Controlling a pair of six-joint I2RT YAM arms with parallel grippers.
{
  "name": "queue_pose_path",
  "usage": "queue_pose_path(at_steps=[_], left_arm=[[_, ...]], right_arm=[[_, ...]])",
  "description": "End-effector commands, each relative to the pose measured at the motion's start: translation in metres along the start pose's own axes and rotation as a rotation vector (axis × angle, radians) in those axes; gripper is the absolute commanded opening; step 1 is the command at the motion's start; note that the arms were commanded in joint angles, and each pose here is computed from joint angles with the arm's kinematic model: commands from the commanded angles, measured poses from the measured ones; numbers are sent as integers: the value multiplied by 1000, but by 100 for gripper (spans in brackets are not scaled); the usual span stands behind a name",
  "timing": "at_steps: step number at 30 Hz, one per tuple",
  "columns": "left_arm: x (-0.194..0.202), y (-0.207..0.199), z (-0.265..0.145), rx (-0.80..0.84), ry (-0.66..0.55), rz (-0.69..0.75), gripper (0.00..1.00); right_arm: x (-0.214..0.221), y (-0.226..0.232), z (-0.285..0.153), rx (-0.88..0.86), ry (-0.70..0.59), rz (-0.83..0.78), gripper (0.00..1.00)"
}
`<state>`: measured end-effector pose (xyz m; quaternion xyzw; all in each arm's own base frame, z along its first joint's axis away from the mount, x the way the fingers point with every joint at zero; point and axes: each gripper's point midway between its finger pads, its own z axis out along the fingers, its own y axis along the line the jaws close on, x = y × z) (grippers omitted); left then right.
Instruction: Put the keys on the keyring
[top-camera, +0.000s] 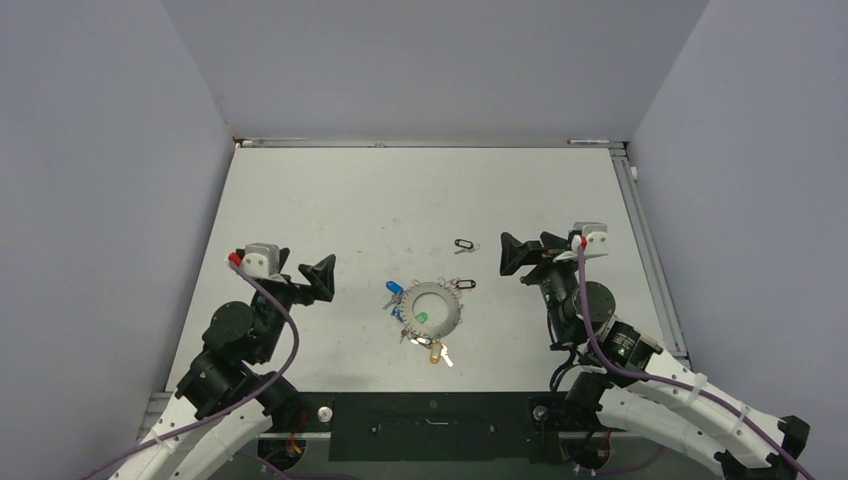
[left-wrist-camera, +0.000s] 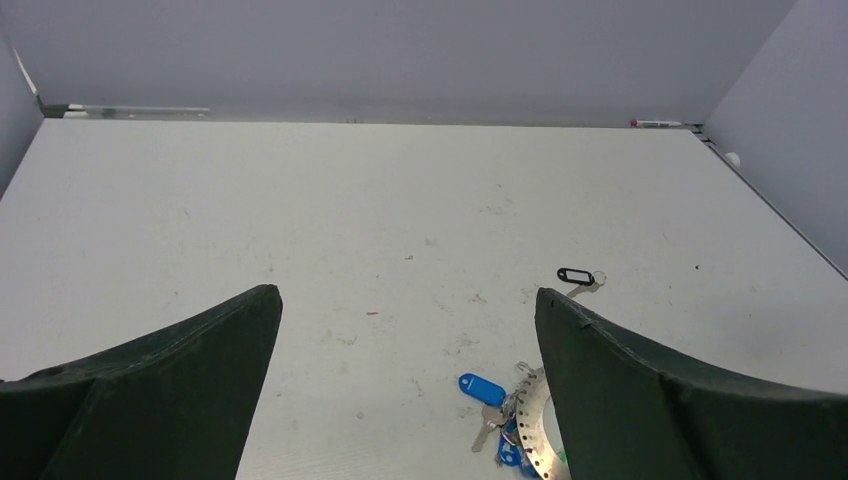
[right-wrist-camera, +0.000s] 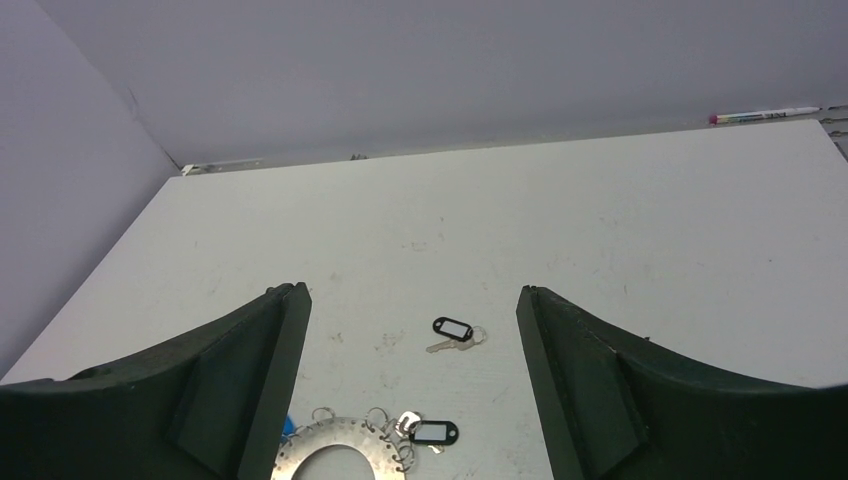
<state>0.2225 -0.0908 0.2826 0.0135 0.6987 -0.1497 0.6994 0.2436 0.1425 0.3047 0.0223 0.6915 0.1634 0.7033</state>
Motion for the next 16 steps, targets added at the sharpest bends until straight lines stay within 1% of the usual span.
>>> queue_pose_path(at_steps=[1, 5, 8, 10, 13, 16], left_arm=[[-12, 4, 0, -16, -55, -9, 96], [-12, 2, 1, -11, -53, -5, 96], [-9, 0, 2, 0, -46, 0, 96], [-10, 0, 1, 1, -48, 0, 96], [-10, 1, 1, 0, -52, 0, 96], [-10, 0, 1, 4, -50, 3, 96]], right_arm=[[-1, 2, 3, -8, -24, 18, 78], [2, 10, 7, -33, -10, 5, 78], [2, 19, 7, -75, -8, 1, 73], [1, 25, 8, -102, -5, 8, 72], [2, 34, 10, -136, 14, 2, 76], [-1, 40, 7, -182, 0, 6, 81]])
